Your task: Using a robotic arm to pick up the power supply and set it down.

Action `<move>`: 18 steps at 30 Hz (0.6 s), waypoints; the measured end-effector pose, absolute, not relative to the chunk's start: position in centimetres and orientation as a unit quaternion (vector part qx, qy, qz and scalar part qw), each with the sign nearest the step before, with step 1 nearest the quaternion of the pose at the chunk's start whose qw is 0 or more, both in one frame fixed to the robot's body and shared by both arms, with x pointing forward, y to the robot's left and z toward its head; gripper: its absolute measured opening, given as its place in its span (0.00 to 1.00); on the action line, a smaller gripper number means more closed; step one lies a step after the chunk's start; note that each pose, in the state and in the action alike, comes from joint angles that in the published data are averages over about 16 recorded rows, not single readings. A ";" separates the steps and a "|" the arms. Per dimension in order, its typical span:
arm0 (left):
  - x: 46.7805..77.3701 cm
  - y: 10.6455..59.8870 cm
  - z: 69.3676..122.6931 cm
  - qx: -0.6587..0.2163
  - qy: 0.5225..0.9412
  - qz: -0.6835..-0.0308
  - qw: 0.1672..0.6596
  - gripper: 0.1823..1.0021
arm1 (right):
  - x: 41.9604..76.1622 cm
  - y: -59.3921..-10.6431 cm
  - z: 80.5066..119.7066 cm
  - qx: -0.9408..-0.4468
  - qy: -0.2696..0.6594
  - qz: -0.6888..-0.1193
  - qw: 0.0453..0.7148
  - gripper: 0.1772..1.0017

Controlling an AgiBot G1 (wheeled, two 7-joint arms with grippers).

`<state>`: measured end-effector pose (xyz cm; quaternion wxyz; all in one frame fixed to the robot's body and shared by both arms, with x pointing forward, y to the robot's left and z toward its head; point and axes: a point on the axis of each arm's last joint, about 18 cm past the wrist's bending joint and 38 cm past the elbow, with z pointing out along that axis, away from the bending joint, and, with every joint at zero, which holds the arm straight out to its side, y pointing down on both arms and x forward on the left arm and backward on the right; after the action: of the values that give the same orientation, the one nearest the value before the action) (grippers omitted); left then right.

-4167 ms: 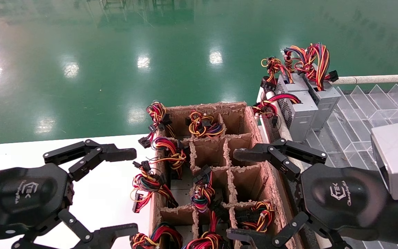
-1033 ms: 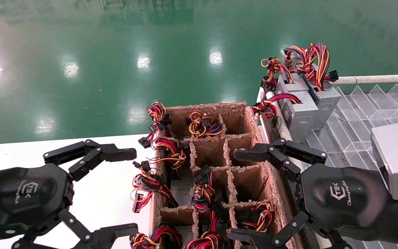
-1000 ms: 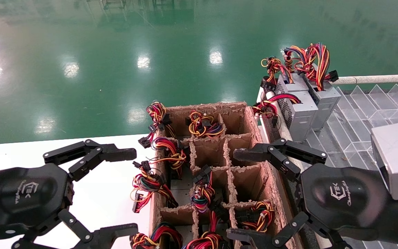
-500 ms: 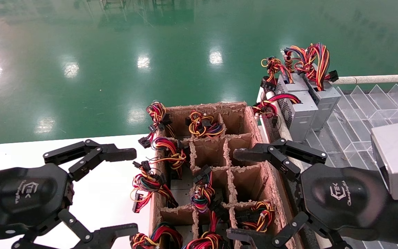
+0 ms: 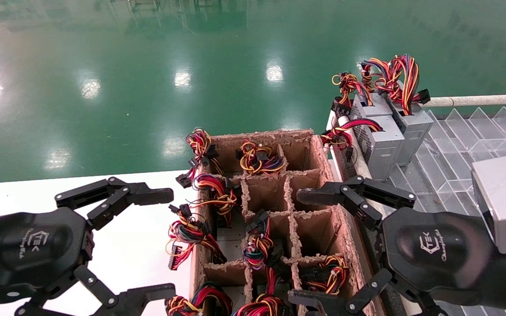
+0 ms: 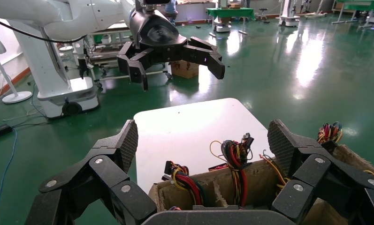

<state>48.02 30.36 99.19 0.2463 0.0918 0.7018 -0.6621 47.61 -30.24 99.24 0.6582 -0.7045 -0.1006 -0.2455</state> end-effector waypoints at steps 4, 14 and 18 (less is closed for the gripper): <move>48.0 30.4 99.2 0.092 0.702 -0.662 0.246 1.00 | 47.6 -30.2 99.2 -0.705 -0.101 -0.245 0.658 1.00; 48.0 30.4 99.2 0.092 0.702 -0.662 0.246 1.00 | 47.6 -30.2 99.2 -0.705 -0.101 -0.245 0.658 1.00; 48.0 30.4 99.2 0.092 0.702 -0.662 0.246 1.00 | 47.6 -30.2 99.2 -0.705 -0.101 -0.245 0.658 1.00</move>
<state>48.02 30.36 99.19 0.2463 0.0918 0.7018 -0.6621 47.61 -30.24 99.24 0.6582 -0.7045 -0.1006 -0.2455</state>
